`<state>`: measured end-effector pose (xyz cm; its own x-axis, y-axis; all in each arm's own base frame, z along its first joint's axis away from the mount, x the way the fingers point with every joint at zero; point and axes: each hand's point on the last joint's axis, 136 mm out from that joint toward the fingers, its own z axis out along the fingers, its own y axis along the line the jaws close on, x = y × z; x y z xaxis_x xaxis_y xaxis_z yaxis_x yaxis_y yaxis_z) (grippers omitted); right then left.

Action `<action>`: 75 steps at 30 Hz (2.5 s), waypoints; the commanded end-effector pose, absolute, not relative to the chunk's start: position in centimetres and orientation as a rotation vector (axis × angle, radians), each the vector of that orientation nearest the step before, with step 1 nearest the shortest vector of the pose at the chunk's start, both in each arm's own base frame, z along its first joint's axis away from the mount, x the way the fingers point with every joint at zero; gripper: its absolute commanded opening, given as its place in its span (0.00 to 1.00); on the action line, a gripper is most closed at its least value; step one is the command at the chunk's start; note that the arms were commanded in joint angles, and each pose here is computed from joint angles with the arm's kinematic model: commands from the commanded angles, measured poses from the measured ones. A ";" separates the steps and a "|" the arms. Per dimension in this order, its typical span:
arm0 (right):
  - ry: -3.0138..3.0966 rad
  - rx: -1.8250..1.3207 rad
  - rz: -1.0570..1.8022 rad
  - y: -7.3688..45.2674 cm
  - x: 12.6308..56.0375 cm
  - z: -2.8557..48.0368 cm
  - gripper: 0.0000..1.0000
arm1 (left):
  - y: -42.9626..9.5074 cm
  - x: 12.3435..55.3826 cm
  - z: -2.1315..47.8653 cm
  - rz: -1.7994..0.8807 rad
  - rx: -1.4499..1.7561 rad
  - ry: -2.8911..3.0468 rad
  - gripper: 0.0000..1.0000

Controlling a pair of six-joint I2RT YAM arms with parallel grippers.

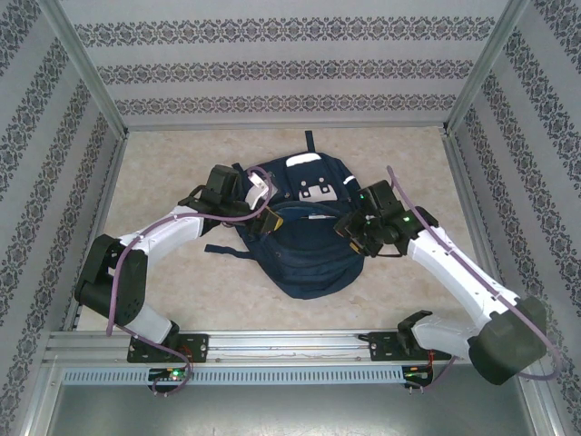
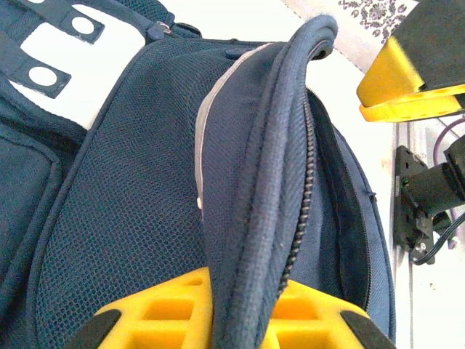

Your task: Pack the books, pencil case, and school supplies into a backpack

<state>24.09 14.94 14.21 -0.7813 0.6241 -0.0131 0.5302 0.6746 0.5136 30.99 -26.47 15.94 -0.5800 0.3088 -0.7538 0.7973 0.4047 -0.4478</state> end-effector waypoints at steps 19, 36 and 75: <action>2.678 0.229 1.026 19.8 38.9 11.6 0.21 | -31.0 25.3 14.6 -0.930 1.230 2.003 0.15; 2.824 0.330 0.894 14.3 28.3 11.3 0.44 | -26.6 22.9 14.4 -0.599 1.806 1.822 0.68; 2.676 0.047 1.029 23.1 21.0 12.5 0.44 | -30.6 27.7 12.4 -0.649 1.743 1.828 0.00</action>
<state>19.90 22.99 12.08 -0.9876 0.0849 -0.1321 -0.0315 0.7169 0.6965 28.72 -29.41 10.49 0.0438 0.7974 -0.6018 0.9880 0.0547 0.1443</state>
